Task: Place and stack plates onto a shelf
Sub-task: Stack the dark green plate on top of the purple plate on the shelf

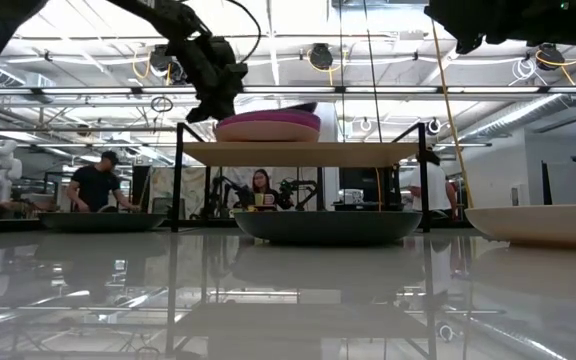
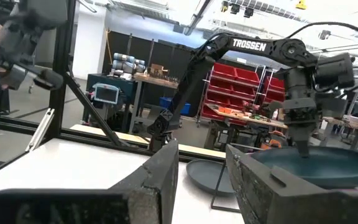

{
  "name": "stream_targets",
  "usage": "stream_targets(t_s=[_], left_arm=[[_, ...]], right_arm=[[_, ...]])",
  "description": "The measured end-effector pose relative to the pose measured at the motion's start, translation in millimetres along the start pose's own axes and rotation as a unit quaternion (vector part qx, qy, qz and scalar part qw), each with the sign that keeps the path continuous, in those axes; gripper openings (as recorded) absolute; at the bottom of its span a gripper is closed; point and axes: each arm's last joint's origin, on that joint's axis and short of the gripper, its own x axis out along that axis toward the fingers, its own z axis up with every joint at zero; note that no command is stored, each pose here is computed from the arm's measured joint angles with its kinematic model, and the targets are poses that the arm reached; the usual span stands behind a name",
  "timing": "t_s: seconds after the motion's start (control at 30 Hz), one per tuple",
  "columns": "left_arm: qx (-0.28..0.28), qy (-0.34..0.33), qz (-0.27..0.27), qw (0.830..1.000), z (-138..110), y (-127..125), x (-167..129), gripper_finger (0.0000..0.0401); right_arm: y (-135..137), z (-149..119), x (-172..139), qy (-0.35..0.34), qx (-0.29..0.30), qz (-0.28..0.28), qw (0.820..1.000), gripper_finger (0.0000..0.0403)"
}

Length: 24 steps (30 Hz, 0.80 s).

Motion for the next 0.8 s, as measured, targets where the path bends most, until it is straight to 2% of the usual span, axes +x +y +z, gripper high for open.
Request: stream_targets(t_s=[0.13, 0.67, 0.8], left_arm=[[-0.007, 0.040, 0.004, 0.999, -6, 3, 6, 0.0009], [-0.034, 0.053, 0.052, 0.997, -12, 26, -11, 0.0009], [-0.017, 0.047, 0.042, 0.998, -11, 26, -11, 0.0036]], right_arm=[[0, 0, 0, 0.001, 0.000, 0.000, 1.000, 0.0116], [0, -2, 1, 0.009, 0.001, 0.002, 1.000, 0.0116], [1, -2, 1, 0.011, 0.000, 0.002, 1.000, 0.0116]])
